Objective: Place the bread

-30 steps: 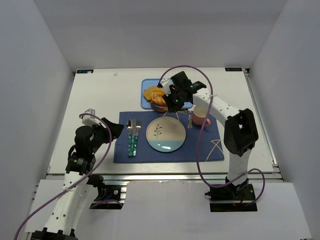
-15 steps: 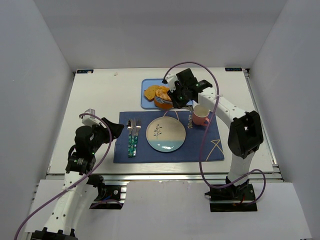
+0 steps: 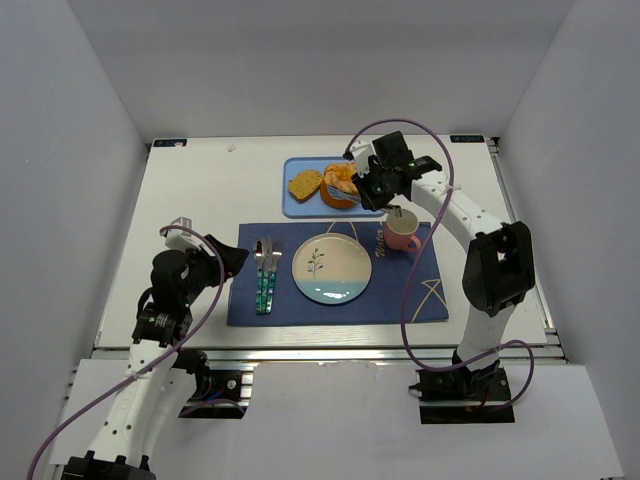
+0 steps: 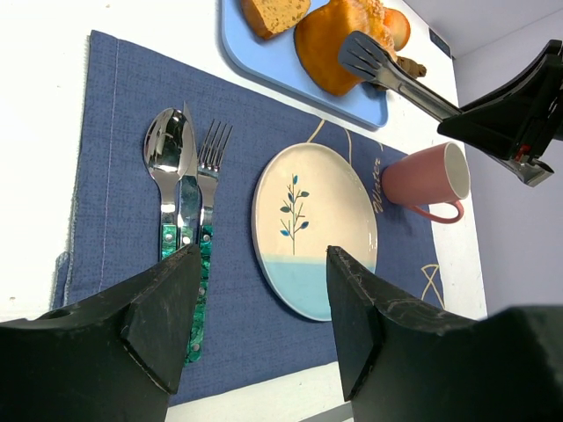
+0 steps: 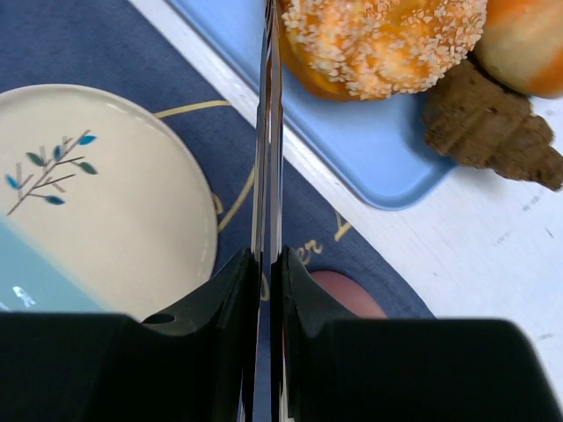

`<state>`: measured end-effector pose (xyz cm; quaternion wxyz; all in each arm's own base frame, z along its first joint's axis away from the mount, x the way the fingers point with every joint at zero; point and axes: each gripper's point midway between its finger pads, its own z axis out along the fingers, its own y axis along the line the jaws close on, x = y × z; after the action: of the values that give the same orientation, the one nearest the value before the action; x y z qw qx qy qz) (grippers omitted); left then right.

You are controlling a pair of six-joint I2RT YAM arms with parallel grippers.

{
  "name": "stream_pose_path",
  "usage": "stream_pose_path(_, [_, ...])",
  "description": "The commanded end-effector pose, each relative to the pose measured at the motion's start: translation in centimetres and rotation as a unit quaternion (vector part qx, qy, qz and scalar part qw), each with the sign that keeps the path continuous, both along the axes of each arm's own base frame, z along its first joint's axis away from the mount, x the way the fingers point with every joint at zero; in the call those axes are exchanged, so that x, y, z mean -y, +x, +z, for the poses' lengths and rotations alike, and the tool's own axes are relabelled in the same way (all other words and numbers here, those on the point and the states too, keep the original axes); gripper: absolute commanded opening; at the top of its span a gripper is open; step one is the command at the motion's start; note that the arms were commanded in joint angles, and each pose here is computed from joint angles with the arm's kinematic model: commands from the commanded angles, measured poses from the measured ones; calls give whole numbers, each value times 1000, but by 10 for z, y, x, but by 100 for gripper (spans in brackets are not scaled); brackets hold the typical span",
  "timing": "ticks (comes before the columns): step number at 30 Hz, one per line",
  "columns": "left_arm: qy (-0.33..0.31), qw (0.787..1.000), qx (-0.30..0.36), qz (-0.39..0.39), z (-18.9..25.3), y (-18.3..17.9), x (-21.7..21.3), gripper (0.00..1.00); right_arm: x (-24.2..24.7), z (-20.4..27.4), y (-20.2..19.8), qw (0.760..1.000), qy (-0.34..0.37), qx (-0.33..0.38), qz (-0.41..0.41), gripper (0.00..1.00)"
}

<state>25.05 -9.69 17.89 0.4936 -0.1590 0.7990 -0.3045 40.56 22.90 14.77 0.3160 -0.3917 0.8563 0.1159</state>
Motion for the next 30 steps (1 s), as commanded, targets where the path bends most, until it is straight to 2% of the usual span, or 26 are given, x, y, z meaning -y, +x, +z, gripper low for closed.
stream_pose_path(1, [2,1000,24,1,15,3,-1,68,-17,33,-5,998,45,25,40,14])
stream_pose_path(8, [6,1000,23,4,17,1,-3,68,-46,45,-4,993,69,39,88,18])
stream_pose_path(15, [5,1000,24,5,18,1,-3,68,-64,40,26,994,54,66,73,25])
stream_pose_path(25, [11,1000,21,12,16,0,-7,68,-94,17,47,994,35,77,73,51])
stream_pose_path(30, [12,1000,19,14,15,0,-7,68,-96,8,50,994,25,77,70,53])
